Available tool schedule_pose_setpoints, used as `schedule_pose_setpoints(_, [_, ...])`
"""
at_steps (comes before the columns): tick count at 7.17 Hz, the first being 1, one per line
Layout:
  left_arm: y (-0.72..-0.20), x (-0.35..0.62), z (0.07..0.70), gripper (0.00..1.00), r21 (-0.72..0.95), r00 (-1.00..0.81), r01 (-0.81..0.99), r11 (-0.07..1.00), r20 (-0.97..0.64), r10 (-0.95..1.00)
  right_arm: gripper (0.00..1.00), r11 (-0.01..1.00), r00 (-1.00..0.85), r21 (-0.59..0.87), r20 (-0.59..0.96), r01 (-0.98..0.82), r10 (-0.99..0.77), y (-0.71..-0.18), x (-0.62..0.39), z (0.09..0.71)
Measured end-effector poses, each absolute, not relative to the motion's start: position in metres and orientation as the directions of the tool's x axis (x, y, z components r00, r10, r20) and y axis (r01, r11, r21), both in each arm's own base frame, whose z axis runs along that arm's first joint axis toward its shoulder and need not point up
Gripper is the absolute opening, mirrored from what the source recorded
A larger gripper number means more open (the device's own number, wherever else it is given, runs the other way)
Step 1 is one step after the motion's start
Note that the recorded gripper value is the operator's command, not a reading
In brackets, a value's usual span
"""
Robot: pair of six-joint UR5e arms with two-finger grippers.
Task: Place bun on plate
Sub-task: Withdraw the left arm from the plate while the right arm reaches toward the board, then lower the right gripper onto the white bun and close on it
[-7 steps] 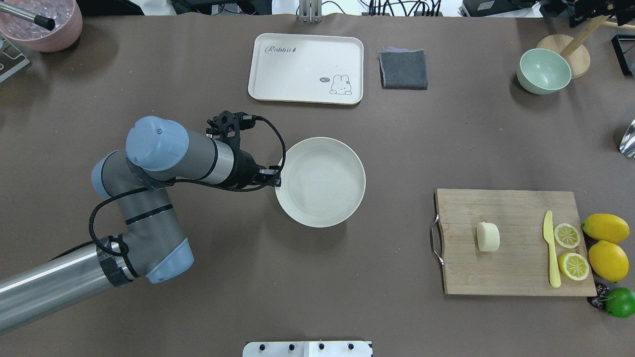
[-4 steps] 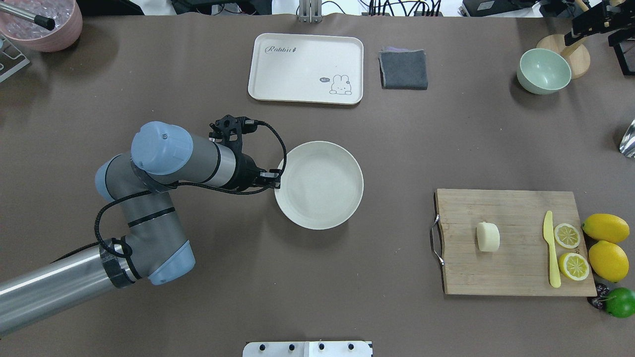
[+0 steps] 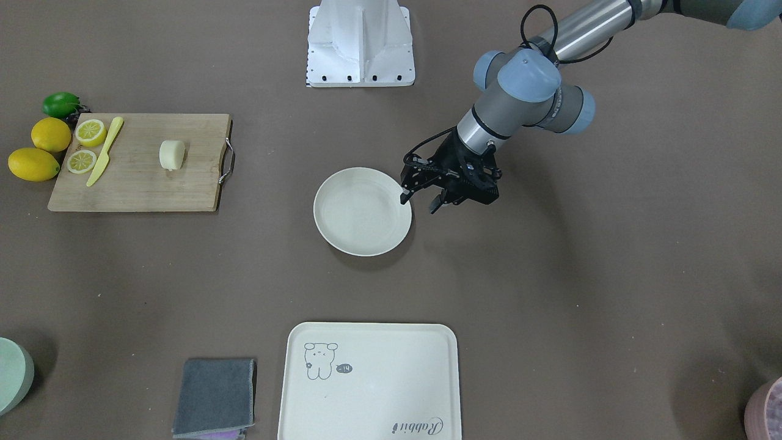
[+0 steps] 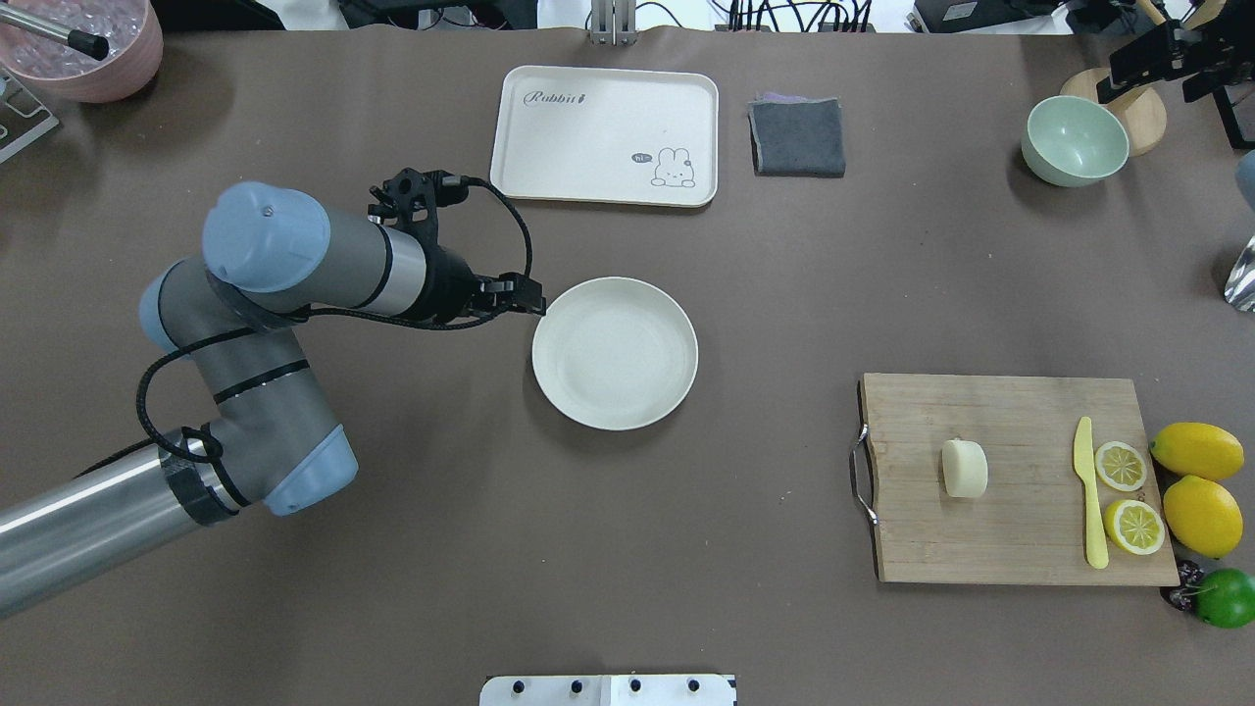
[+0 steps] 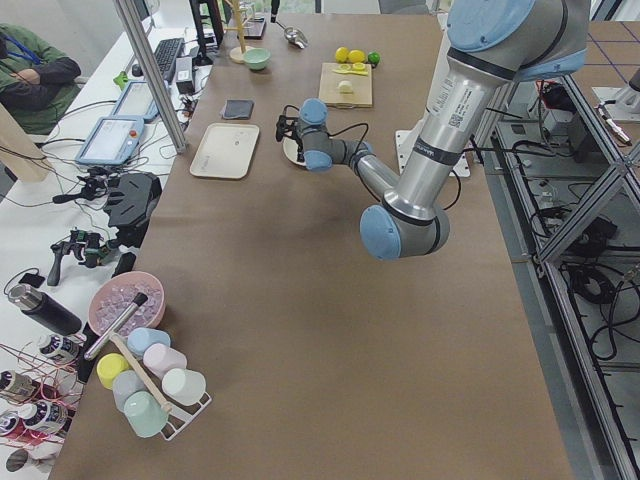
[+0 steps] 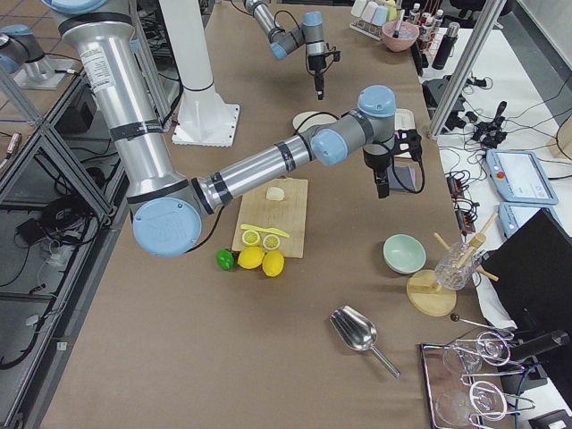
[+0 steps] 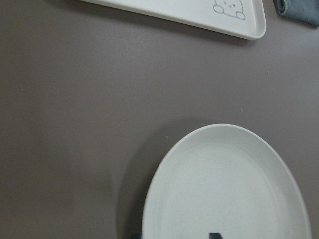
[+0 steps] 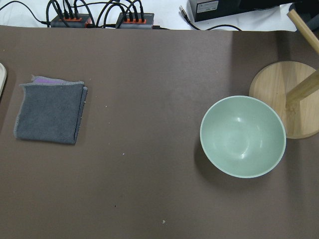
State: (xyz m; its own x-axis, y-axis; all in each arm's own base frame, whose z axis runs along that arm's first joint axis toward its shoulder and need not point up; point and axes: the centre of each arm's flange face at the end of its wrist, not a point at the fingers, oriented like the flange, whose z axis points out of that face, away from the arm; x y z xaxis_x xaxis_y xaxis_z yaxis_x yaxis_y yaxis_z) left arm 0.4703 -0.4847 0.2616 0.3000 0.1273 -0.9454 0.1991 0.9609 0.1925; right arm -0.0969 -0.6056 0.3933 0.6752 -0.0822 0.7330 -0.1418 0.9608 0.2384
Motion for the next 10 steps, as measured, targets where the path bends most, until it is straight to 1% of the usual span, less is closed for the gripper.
schedule_pose_setpoints(2, [-0.535,0.400,0.266,0.97,0.180,0.307,0.260,0.949,-0.947,0.095,1.00,0.962,0.667,0.252,0.735,-0.103,-0.121,-0.600,-0.121,0.387])
schedule_pose_setpoints(4, [-0.593,0.320,0.305,0.97,0.249,0.391,0.276,0.928,-0.911,0.129,1.00,0.963,0.639,0.264,0.749,-0.044,-0.176,-0.582,-0.155,0.373])
schedule_pose_setpoints(6, [-0.642,0.250,0.347,0.97,0.311,0.490,0.260,0.914,-0.858,0.153,1.00,0.973,0.628,0.231,0.754,0.021,-0.193,-0.553,-0.186,0.390])
schedule_pose_setpoints(8, [-0.675,0.205,0.381,0.97,0.372,0.565,0.231,0.899,-0.803,0.187,1.00,0.987,0.630,0.150,0.761,0.062,-0.155,-0.508,-0.216,0.415])
schedule_pose_setpoints(10, [-0.685,0.190,0.397,0.97,0.398,0.596,0.212,0.892,-0.776,0.205,1.00,0.993,0.641,0.069,0.759,0.098,-0.116,-0.463,-0.237,0.438])
